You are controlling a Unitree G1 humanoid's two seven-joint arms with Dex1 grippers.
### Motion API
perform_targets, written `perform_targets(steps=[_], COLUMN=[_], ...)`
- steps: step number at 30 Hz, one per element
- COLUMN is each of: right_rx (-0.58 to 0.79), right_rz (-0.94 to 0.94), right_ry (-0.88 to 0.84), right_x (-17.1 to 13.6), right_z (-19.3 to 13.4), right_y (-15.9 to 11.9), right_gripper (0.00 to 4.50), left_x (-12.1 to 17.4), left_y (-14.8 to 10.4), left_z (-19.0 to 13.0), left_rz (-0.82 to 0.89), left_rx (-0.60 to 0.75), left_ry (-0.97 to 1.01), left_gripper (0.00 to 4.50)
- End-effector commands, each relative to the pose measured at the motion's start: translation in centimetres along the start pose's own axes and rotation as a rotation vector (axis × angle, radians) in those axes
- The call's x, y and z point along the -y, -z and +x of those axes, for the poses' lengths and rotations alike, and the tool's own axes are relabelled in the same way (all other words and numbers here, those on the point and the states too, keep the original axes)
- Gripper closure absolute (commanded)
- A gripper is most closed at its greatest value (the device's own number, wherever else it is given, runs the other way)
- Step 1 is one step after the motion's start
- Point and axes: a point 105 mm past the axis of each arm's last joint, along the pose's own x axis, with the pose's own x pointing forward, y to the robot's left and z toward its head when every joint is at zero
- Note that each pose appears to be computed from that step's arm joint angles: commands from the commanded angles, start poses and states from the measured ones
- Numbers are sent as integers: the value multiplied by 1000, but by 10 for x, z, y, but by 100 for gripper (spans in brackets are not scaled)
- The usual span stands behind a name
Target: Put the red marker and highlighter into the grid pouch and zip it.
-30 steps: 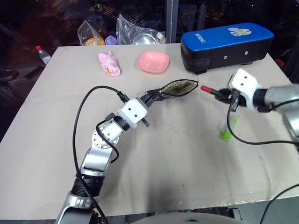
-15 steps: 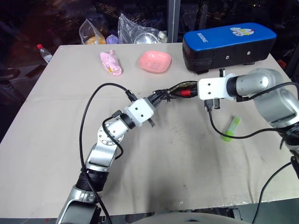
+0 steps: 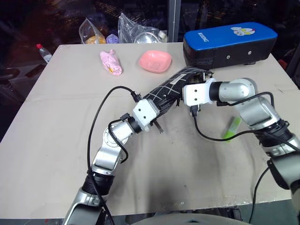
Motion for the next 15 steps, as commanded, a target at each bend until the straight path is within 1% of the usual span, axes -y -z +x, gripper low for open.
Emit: perform_targets(steps=[1, 4, 6, 8, 10, 12, 13, 15], right_rx=[49, 47, 41, 41, 48, 98, 137, 180], right_rz=[7, -15, -30, -25, -15, 53, 116, 197], right_ry=[53, 67, 70, 76, 81, 74, 56, 17], right_x=[1, -3, 0, 3, 7, 11, 14, 13], right_z=[-8, -11, -16, -22, -29, -42, -55, -71], right_y=[8, 18, 21, 22, 20, 11, 2, -10], right_gripper=[427, 427, 323, 239, 137, 46, 3, 3], left_x=[-1, -5, -11, -15, -17, -17, -17, -15], left_y=[-17, -13, -10, -7, -3, 1, 3, 5], left_z=[1, -2, -5, -7, -9, -10, -10, -11], left_rz=[-14, -22, -40, -60, -85, -109, -116, -121], left_rx=[63, 45, 31, 18, 3, -16, -23, -32], left_ry=[2, -15, -44, -67, -83, -86, -83, -79], left_gripper=[450, 450, 450, 450, 450, 450, 450, 450])
